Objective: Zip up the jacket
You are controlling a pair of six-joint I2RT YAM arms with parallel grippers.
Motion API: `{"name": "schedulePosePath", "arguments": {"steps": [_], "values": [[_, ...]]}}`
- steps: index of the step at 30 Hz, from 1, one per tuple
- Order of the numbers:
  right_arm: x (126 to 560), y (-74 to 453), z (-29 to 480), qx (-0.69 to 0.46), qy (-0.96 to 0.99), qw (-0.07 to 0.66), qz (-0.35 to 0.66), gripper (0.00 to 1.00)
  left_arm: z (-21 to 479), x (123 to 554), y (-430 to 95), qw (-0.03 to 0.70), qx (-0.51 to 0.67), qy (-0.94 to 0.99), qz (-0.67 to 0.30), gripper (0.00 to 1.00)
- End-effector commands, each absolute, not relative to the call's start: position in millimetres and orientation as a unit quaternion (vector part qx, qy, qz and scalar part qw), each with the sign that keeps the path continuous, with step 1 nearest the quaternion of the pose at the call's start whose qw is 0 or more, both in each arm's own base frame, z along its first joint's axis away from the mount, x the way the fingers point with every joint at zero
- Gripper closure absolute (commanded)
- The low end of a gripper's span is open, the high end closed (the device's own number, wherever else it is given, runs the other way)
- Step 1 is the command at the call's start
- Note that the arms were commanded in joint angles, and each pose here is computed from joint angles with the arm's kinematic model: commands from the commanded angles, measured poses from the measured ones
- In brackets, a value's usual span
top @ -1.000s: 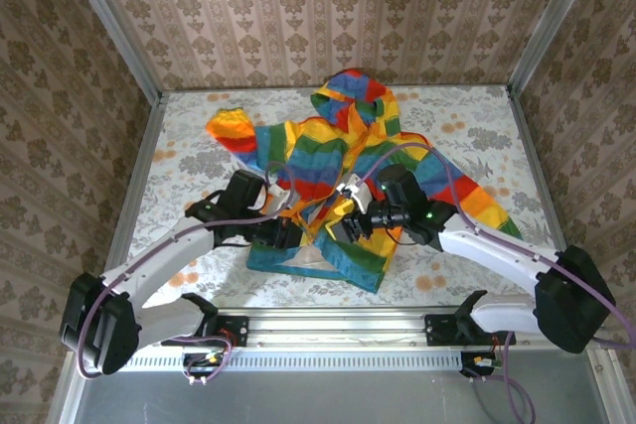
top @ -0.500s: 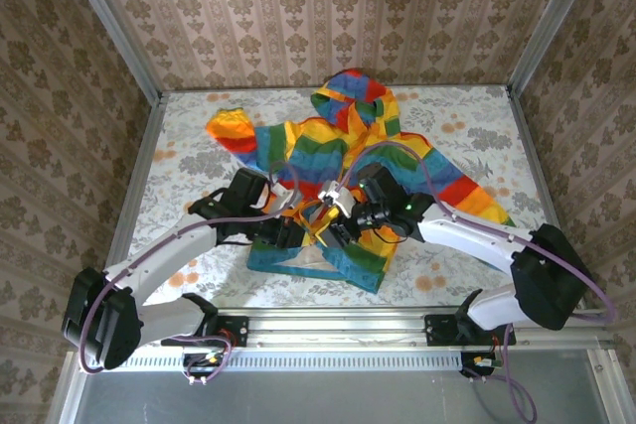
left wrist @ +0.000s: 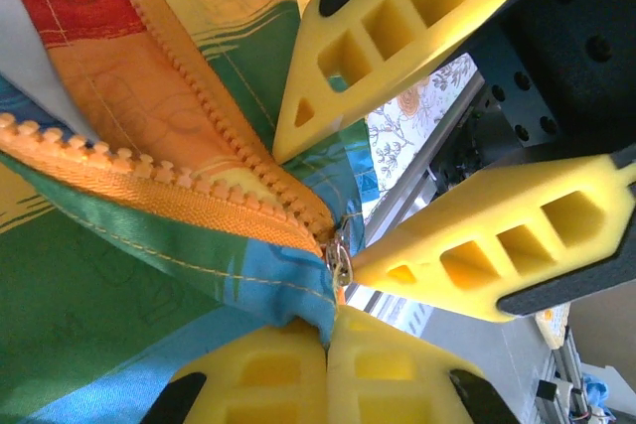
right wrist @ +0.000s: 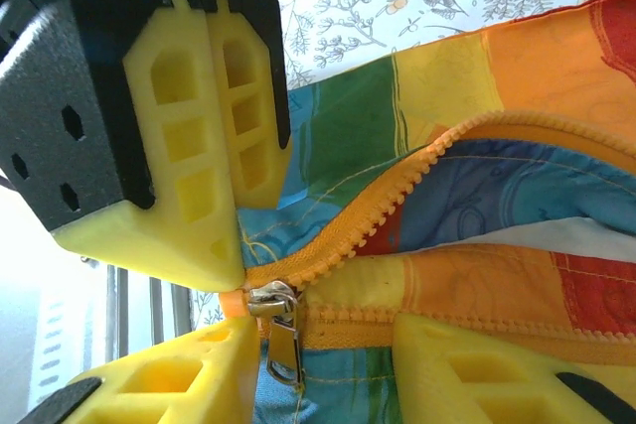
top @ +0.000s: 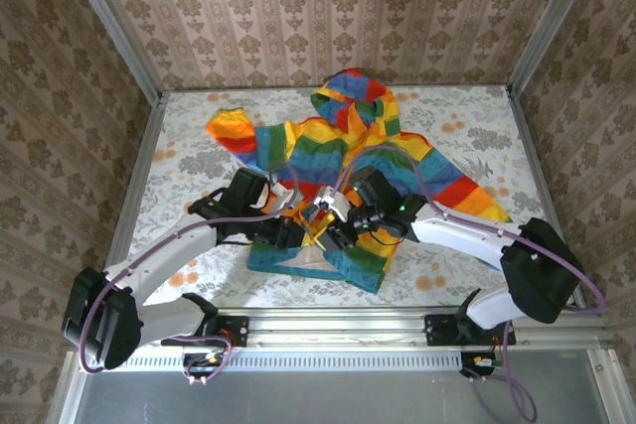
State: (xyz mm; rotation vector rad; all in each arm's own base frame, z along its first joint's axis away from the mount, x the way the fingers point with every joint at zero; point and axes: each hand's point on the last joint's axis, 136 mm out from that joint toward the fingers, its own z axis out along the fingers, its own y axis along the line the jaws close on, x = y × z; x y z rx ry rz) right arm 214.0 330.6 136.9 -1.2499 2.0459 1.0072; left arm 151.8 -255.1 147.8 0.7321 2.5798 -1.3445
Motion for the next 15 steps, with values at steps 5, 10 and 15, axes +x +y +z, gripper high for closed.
{"name": "schedulePosePath", "arguments": {"steps": [5, 10, 15], "values": [[210.6, 339.5, 132.9, -0.481, 0.744, 0.266, 0.379, 0.73, 162.6, 149.4, -260.7, 0.075, 0.268, 0.843, -0.461, 1.0], [217.2, 335.3, 136.6, -0.477, 0.752, 0.283, 0.358, 0.88, 160.1, 146.7, -257.7, 0.069, 0.27, 0.846, -0.454, 1.0], [221.2, 331.0, 141.5, -0.474, 0.757, 0.293, 0.342, 0.92, 157.5, 148.3, -255.0, 0.07, 0.268, 0.853, -0.443, 1.0]]}}
